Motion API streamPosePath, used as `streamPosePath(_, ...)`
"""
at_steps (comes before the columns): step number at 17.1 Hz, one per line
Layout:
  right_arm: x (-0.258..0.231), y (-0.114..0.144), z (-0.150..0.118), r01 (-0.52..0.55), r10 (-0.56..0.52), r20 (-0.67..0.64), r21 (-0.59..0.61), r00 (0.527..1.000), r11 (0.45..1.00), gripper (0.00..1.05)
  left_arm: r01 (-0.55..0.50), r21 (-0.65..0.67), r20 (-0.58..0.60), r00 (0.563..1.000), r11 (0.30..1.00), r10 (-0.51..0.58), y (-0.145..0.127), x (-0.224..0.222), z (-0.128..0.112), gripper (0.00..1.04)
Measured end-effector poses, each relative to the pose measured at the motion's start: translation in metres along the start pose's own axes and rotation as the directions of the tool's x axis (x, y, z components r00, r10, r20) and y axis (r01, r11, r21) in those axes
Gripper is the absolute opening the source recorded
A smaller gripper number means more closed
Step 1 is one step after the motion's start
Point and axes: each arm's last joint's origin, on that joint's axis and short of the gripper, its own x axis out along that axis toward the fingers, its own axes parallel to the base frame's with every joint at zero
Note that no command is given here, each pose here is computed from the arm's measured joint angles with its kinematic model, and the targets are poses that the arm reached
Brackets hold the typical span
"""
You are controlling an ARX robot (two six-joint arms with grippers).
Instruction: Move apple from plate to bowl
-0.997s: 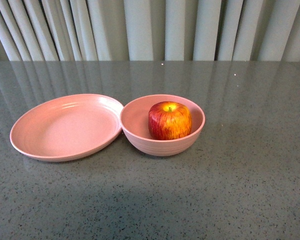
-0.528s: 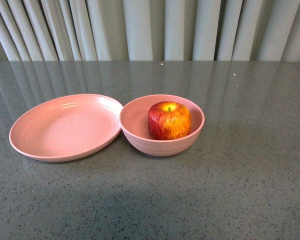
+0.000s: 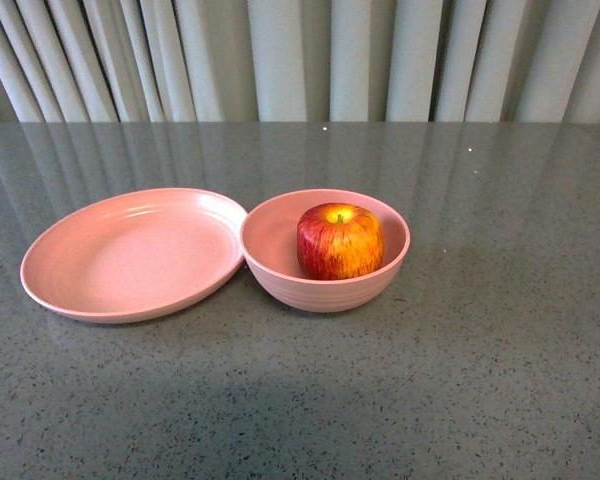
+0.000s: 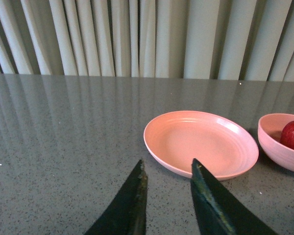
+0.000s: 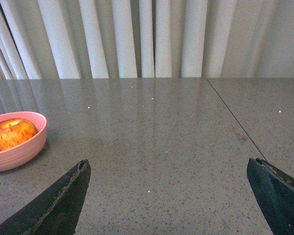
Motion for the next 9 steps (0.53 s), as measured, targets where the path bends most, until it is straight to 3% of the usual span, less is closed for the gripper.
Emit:
streamPosePath(6,0.0,0.0,0.0,0.0,0.0,0.0,0.0,1.0,1.0,0.98,0.0,0.0,0.0,1.0,1.0,0.0,0.0,0.0,0.0,0.96)
streamPosePath(9,0.0,0.0,0.0,0.0,0.0,0.0,0.0,1.0,1.0,0.98,0.0,0.001,0.0,1.0,1.0,0.0,0.0,0.0,0.0,0.98)
